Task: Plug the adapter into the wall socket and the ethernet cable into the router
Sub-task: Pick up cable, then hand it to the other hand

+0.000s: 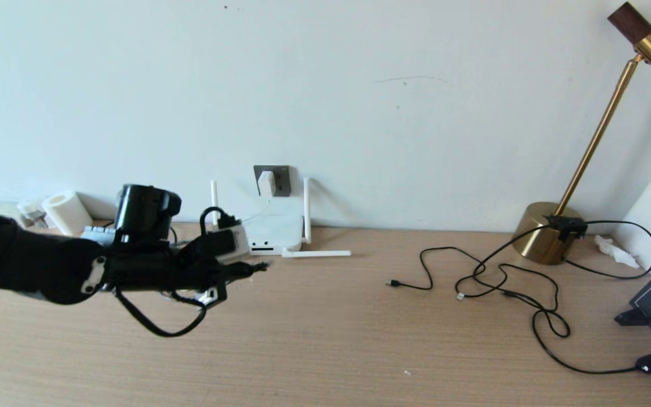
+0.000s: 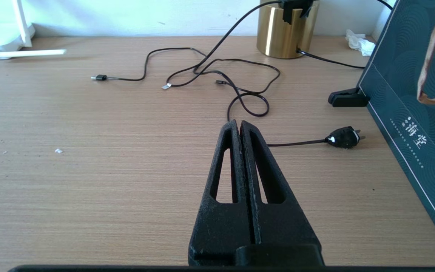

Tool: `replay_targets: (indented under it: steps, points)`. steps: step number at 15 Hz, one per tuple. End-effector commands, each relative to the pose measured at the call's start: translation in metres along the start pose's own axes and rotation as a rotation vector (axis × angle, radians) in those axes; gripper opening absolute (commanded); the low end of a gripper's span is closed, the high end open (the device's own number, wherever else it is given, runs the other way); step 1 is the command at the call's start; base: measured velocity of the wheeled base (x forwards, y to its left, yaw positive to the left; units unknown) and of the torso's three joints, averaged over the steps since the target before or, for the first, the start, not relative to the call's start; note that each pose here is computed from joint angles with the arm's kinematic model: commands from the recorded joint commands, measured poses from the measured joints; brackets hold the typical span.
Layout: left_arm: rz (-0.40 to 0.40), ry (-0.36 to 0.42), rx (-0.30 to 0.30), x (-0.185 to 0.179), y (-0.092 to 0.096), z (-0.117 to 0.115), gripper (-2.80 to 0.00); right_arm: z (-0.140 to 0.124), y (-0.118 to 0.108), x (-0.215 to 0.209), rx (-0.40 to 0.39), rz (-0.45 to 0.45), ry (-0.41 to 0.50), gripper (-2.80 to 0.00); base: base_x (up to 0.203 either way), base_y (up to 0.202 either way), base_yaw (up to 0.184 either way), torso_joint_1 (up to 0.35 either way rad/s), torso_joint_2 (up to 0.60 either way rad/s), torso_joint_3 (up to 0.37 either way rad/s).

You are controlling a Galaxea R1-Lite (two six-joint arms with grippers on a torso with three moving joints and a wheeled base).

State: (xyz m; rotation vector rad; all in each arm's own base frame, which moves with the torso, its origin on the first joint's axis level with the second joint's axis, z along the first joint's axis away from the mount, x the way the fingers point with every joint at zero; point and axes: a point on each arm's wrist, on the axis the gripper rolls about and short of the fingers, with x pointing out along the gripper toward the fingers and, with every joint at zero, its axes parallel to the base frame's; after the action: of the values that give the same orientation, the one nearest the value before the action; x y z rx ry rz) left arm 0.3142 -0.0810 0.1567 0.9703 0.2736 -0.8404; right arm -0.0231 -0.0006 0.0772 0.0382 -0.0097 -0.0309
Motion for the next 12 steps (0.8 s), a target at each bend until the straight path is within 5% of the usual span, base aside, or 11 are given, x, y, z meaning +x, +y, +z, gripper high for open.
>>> replay_targets:
  steps: [1, 4, 8, 12]
  points:
    - [0.063, -0.06, 0.084, -0.004, 0.011, 0.044, -2.8, 0.0, 0.0, 0.0, 0.0, 0.0, -0.001, -2.8, 0.0, 0.0, 0.0, 0.0, 0.0, 0.0]
    - [0.025, 0.017, 0.067, -0.017, 0.004, 0.054, -2.8, 0.0, 0.0, 0.0, 0.0, 0.0, -0.001, -2.8, 0.0, 0.0, 0.0, 0.0, 0.0, 0.0]
    - [0.091, 0.09, 0.102, -0.035, 0.022, 0.089, -2.8, 0.0, 0.0, 0.0, -0.006, -0.002, 0.0, -2.8, 0.0, 0.0, 0.0, 0.0, 0.0, 0.0]
    - [0.12, 0.143, 0.138, -0.041, 0.003, 0.108, -2.8, 0.0, 0.0, 0.0, 0.001, -0.004, 0.0, -2.8, 0.0, 0.0, 0.0, 0.0, 0.0, 0.0]
